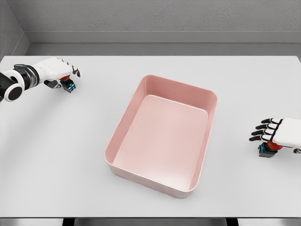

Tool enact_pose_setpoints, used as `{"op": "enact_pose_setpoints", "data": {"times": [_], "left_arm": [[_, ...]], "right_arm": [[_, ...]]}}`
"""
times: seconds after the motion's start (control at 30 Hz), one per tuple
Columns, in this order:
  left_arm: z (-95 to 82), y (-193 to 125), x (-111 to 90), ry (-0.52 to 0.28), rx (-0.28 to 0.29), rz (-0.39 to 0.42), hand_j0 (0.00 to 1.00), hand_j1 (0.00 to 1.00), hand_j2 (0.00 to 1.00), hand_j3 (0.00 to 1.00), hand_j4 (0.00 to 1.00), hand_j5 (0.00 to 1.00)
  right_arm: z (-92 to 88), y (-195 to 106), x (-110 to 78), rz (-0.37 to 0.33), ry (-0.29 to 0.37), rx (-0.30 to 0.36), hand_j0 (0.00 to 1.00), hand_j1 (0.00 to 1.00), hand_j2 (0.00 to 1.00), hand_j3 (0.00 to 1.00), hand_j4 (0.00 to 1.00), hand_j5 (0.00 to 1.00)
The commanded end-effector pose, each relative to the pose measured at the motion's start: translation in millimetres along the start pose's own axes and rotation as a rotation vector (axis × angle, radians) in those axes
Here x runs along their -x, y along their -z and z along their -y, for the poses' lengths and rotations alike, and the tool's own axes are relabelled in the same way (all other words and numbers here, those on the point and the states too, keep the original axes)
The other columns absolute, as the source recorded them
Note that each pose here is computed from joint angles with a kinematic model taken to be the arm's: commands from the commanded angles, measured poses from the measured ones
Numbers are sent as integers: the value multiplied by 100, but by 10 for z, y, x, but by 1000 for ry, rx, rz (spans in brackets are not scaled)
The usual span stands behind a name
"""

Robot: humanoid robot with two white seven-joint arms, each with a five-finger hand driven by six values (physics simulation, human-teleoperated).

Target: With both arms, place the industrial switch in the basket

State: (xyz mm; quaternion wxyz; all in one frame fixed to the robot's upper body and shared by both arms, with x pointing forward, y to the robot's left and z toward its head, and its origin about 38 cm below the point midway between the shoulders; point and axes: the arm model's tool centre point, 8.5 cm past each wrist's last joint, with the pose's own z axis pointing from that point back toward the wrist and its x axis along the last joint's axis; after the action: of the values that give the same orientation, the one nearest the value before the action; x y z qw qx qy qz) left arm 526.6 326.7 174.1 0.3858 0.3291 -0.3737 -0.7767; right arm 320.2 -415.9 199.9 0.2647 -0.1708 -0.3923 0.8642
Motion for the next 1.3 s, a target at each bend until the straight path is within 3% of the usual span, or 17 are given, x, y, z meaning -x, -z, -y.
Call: {"op": "enact_pose_setpoints", "data": {"times": [0.0, 0.1, 0.4, 0.47, 0.8, 1.0, 1.1, 1.27], "left_arm": [[-3, -2, 2, 0, -1, 0, 73, 73, 73, 73, 73, 73], [-3, -2, 2, 1, -1, -1, 67, 67, 67, 67, 67, 67], [4, 0, -4, 3, 1, 0, 63, 63, 63, 63, 63, 63], [1, 23, -29, 39, 8, -4, 57, 57, 57, 57, 57, 57], [-63, 20, -85, 52, -8, 27, 49, 49, 49, 49, 49, 49], [-244, -67, -127, 96, -46, 104, 39, 39, 39, 39, 39, 39], [-338, -196, -109, 126, -76, 142, 35, 35, 35, 35, 35, 35], [-652, -444, -186, 144, -165, 281, 35, 35, 35, 35, 35, 35]], "right_arm": [[4, -3, 1, -1, 3, 3, 100, 100, 100, 100, 100, 100], [27, 33, -41, 14, 0, 14, 100, 100, 100, 100, 100, 100], [42, 100, -116, 40, 1, 34, 100, 100, 100, 100, 100, 100], [71, 137, -122, 45, -1, 48, 100, 100, 100, 100, 100, 100], [48, 123, -98, 36, 1, 31, 100, 100, 100, 100, 100, 100], [21, 127, -96, 36, 0, 3, 100, 100, 100, 100, 100, 100], [2, 133, -109, 40, 0, -17, 92, 92, 92, 92, 92, 92], [-60, 156, -159, 55, 10, -31, 88, 88, 88, 88, 88, 88]]}}
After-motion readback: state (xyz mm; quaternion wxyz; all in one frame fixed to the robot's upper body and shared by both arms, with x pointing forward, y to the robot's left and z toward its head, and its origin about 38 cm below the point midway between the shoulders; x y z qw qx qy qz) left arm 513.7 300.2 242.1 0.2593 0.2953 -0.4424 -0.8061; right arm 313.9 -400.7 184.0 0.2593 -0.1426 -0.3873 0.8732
